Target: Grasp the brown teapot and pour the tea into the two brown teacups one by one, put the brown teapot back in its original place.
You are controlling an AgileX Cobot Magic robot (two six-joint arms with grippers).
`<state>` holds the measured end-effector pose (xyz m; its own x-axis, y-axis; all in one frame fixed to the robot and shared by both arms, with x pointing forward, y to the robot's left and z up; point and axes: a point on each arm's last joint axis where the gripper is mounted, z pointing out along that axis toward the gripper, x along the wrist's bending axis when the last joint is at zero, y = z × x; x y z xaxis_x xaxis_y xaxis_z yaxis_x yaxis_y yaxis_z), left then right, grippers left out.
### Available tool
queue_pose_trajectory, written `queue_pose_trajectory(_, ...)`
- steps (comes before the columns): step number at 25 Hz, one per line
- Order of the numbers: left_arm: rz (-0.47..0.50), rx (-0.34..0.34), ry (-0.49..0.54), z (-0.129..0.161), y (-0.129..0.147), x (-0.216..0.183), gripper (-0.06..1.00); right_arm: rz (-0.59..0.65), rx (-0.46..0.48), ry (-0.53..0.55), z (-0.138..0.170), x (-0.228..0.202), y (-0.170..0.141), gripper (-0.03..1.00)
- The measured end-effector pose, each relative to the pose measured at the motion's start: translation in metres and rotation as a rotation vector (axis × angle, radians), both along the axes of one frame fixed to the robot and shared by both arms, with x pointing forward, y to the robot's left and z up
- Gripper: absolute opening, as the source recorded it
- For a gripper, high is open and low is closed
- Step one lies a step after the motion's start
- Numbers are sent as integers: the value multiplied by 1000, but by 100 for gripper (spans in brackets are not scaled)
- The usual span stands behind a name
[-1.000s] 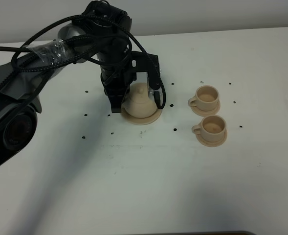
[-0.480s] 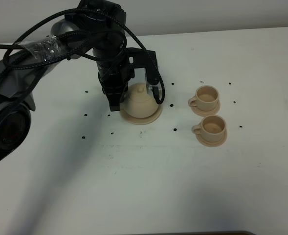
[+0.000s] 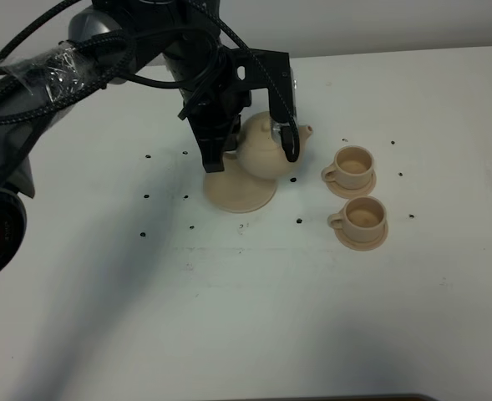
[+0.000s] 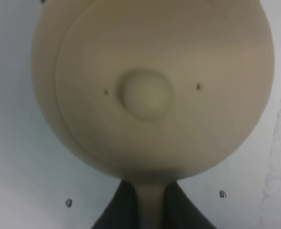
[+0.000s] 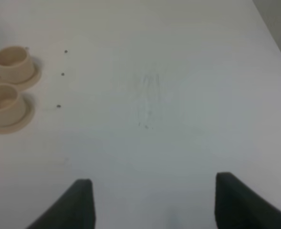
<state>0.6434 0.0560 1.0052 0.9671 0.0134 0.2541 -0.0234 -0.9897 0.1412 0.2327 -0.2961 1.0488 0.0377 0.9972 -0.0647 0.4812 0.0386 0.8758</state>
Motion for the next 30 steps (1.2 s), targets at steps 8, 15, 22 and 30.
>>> queue_pose_trajectory(8,-186,0,-97,2,-31,-12,14,0,0,0,0,0,0,52)
queue_pose_trajectory(15,-372,64,-196,4,-42,-14,14,0,0,0,0,0,0,52)
queue_pose_trajectory(22,-461,86,-227,3,-55,-21,14,0,0,0,0,0,0,52)
queue_pose_trajectory(30,-448,155,-255,-25,-77,-26,14,0,0,0,0,0,0,52)
